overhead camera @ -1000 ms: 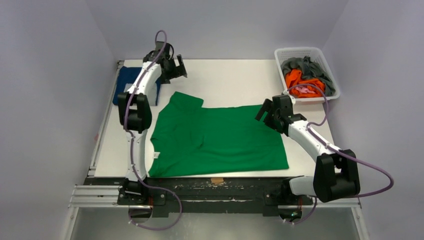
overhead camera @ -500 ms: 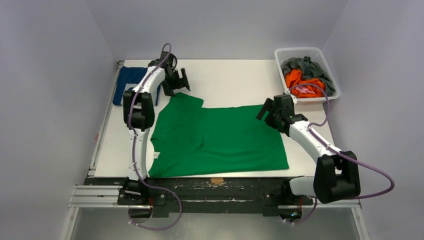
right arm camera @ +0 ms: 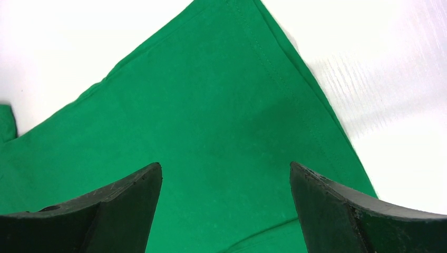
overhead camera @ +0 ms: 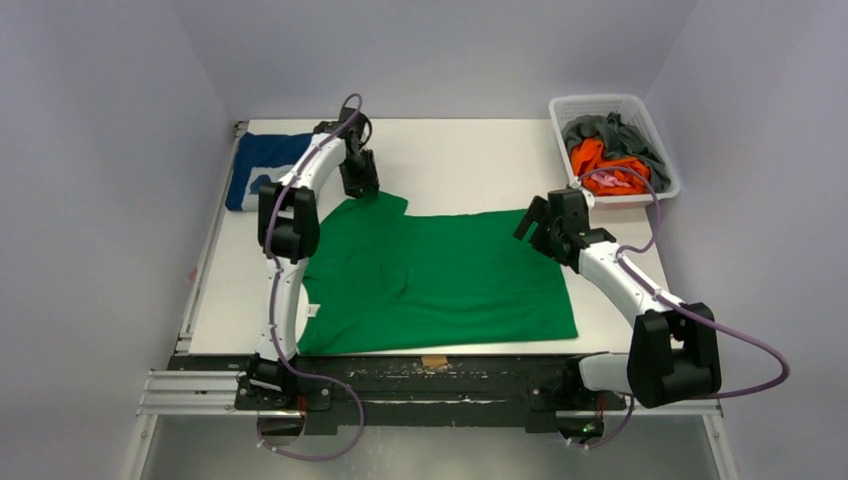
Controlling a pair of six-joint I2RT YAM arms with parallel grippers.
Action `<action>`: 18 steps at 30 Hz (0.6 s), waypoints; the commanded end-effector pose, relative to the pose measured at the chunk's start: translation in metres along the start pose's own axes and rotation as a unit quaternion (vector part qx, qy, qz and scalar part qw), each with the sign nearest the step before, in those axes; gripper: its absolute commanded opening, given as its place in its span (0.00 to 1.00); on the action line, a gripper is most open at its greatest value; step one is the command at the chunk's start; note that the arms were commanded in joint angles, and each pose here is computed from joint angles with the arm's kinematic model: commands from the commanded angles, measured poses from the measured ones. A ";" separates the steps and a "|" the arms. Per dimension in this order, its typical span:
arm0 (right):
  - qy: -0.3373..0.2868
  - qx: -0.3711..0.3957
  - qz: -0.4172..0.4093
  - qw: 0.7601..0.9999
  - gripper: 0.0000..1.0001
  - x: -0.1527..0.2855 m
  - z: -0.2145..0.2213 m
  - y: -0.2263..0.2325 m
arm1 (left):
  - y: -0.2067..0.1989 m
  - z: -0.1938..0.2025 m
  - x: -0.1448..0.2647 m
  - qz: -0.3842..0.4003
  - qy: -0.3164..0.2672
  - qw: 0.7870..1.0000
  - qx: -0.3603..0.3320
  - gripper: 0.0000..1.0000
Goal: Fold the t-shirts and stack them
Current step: Grab the side of the flattened tshirt furthest away from the robot with both arms
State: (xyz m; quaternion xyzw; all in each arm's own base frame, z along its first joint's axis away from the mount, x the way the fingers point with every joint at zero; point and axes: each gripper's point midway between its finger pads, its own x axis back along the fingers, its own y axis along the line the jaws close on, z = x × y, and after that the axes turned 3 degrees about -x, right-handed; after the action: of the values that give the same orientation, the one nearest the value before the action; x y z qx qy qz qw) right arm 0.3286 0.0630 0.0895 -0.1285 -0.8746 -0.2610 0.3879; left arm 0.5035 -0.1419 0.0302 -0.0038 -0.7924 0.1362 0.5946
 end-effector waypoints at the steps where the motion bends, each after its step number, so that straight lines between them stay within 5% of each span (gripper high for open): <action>1: -0.028 0.002 0.002 1.000 0.89 0.002 -0.014 0.000 | 0.004 0.007 -0.002 -0.044 0.007 0.999 -0.013 0.37; 6: -0.036 0.008 0.021 0.999 0.88 0.000 -0.019 -0.005 | 0.004 -0.002 -0.003 -0.045 -0.009 0.999 -0.025 0.16; 12: -0.057 0.021 0.061 0.996 0.87 -0.010 -0.043 -0.002 | -0.011 -0.029 0.009 -0.015 -0.059 0.996 -0.062 0.02; 18: -0.080 0.035 0.117 0.989 0.83 -0.046 -0.084 0.013 | -0.027 -0.044 0.029 0.016 -0.095 0.992 -0.083 0.00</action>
State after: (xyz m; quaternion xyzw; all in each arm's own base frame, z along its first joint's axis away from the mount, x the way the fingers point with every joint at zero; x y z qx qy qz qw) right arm 0.3773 0.0414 0.0892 -0.1954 -0.8810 -0.2019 0.3807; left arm 0.5160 -0.1469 0.0317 -0.0170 -0.8154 0.0808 0.5730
